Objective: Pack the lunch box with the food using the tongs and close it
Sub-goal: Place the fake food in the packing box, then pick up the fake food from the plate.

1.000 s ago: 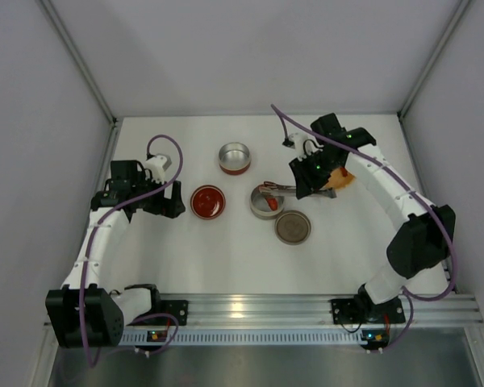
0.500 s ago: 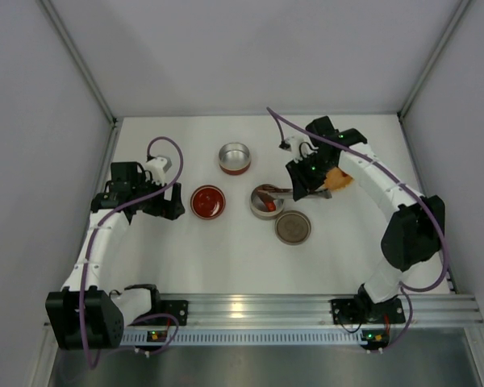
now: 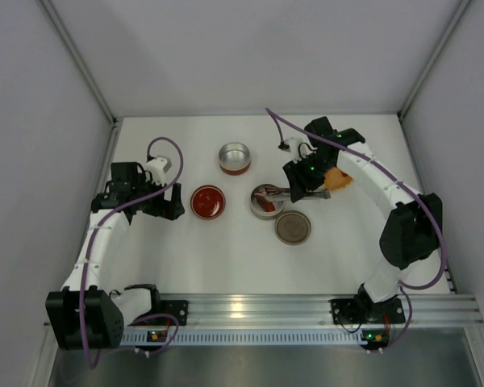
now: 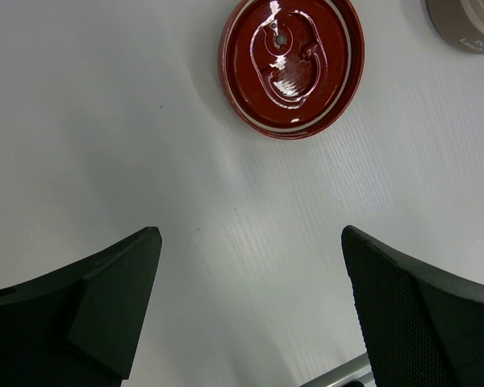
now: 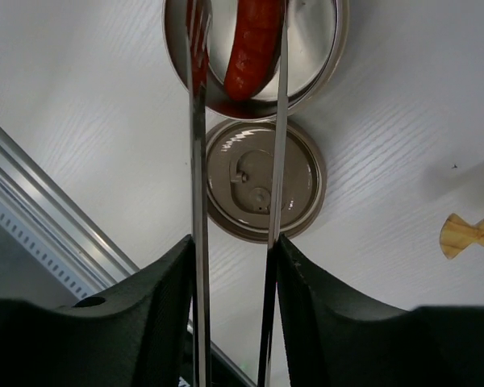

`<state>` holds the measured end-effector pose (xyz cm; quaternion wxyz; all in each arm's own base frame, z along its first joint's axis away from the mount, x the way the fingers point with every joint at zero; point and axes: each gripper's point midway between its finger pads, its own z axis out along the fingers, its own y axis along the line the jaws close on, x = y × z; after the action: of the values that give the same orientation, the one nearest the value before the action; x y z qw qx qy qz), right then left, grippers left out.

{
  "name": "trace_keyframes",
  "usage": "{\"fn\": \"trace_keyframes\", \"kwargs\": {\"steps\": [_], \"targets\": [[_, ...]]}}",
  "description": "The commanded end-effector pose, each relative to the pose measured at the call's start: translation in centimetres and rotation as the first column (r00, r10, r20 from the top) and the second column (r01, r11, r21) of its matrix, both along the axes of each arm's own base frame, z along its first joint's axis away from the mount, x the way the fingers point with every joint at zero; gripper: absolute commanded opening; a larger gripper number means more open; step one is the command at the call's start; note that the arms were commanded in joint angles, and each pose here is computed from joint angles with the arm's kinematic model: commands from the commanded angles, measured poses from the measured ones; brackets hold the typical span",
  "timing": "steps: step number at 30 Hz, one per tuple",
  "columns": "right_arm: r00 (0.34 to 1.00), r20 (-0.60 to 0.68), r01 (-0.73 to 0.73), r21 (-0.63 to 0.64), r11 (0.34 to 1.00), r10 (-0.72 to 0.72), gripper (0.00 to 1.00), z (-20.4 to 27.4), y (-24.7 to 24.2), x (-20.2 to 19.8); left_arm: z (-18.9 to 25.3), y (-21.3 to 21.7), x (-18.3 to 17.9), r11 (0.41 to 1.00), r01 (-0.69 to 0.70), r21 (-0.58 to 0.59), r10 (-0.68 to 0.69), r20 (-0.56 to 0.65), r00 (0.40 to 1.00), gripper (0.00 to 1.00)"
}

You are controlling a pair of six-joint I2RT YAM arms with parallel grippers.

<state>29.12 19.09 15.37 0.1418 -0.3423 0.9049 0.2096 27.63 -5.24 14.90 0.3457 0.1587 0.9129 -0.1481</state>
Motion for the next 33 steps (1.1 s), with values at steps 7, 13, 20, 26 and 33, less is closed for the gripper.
{"fn": "trace_keyframes", "kwargs": {"steps": [7,13,20,26,33], "targets": [[0.993,0.115,-0.02,0.061,0.998,0.013,0.45,3.9,1.3,0.8,0.4,-0.2,0.5,1.0,0.02,-0.005,-0.02,0.039,0.999,0.98],[0.976,0.213,0.034,0.096,0.995,-0.054,0.38,8.2,-0.4,1.2,0.8,-0.2,0.2,1.0,0.025,0.0,-0.025,0.051,0.998,0.98],[0.908,0.294,0.291,0.065,0.955,-0.297,0.38,9.9,-9.2,3.4,0.9,-0.3,0.2,1.0,0.028,-0.004,-0.027,0.057,0.998,0.98],[0.803,0.363,0.523,-0.047,0.851,-0.473,0.38,8.4,-18.2,4.5,0.6,-0.5,0.2,0.999,0.033,-0.01,-0.033,0.059,0.998,0.98],[0.762,0.42,0.592,-0.14,0.794,-0.493,0.39,6.8,-21.0,5.4,0.4,-0.4,0.4,1.0,0.028,-0.014,-0.027,0.055,0.998,0.98]]}}
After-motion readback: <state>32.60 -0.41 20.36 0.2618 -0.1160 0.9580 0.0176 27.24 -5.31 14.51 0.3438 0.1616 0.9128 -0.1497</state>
